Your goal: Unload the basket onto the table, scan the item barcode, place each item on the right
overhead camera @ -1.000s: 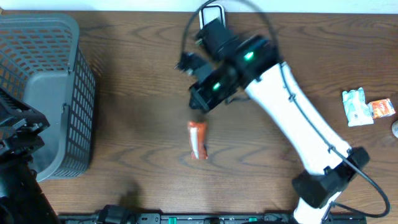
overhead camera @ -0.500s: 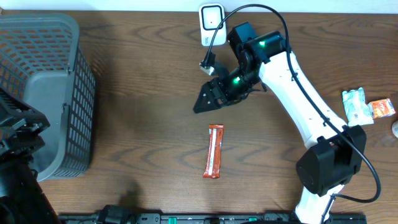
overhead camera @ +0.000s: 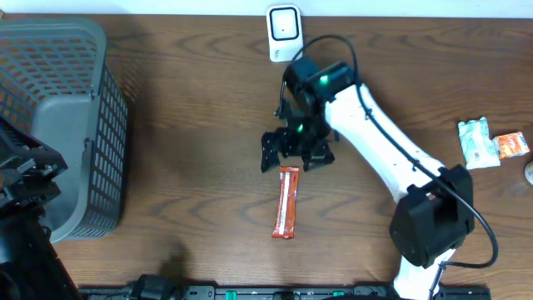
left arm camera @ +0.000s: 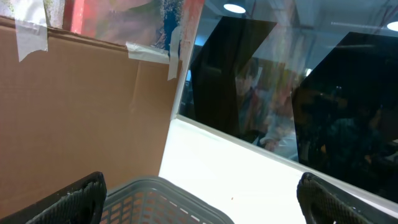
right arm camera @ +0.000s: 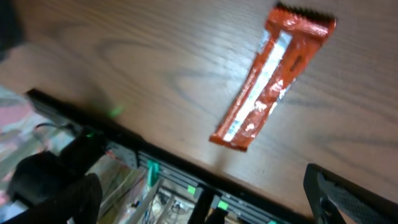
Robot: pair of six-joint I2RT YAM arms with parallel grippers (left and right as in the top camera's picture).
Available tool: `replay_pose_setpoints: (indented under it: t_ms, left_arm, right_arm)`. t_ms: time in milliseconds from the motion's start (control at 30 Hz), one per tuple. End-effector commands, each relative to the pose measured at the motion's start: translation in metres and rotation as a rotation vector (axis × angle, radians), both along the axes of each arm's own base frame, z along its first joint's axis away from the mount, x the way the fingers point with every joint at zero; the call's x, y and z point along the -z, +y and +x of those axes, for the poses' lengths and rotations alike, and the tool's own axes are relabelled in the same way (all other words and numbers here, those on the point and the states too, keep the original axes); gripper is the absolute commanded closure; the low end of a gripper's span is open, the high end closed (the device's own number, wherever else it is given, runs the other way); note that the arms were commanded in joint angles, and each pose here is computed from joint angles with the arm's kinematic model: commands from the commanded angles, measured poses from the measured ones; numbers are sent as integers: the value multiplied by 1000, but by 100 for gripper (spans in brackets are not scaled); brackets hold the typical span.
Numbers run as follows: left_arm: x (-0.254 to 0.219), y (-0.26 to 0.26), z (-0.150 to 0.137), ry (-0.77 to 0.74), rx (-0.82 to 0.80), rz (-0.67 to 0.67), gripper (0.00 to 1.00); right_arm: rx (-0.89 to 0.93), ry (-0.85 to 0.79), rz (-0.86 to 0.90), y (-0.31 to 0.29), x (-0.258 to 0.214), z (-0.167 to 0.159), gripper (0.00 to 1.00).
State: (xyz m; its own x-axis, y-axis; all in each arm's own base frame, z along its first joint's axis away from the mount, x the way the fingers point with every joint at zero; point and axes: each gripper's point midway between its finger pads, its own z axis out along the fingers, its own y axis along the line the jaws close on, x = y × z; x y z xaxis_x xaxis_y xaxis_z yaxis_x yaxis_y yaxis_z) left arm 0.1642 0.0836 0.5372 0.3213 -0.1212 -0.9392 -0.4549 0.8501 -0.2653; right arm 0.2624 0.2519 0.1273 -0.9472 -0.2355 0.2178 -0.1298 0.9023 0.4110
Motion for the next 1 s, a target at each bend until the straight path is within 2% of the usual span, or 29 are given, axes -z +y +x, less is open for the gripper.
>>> replay_pose_setpoints:
  t_ms: [0, 300, 600, 733, 900, 967]
  left_arm:
    - [5, 0, 2, -2, 1, -20, 2]
    - [5, 0, 3, 1, 2, -20, 2]
    - [5, 0, 3, 1, 2, -20, 2]
    - [6, 0, 3, -9, 6, -36, 2]
    - [6, 0, 3, -12, 7, -42, 2]
    - [6, 0, 3, -12, 7, -42, 2]
  right_arm:
    - [56, 92, -41, -7, 26, -17, 1]
    - [78, 214, -11, -15, 78, -52, 1]
    - [78, 117, 48, -13, 115, -43, 1]
    - [75, 75, 59, -17, 135, -45, 12]
    - [79, 8, -32, -40, 158, -41, 19]
    - [96, 1, -29, -44, 160, -38, 28]
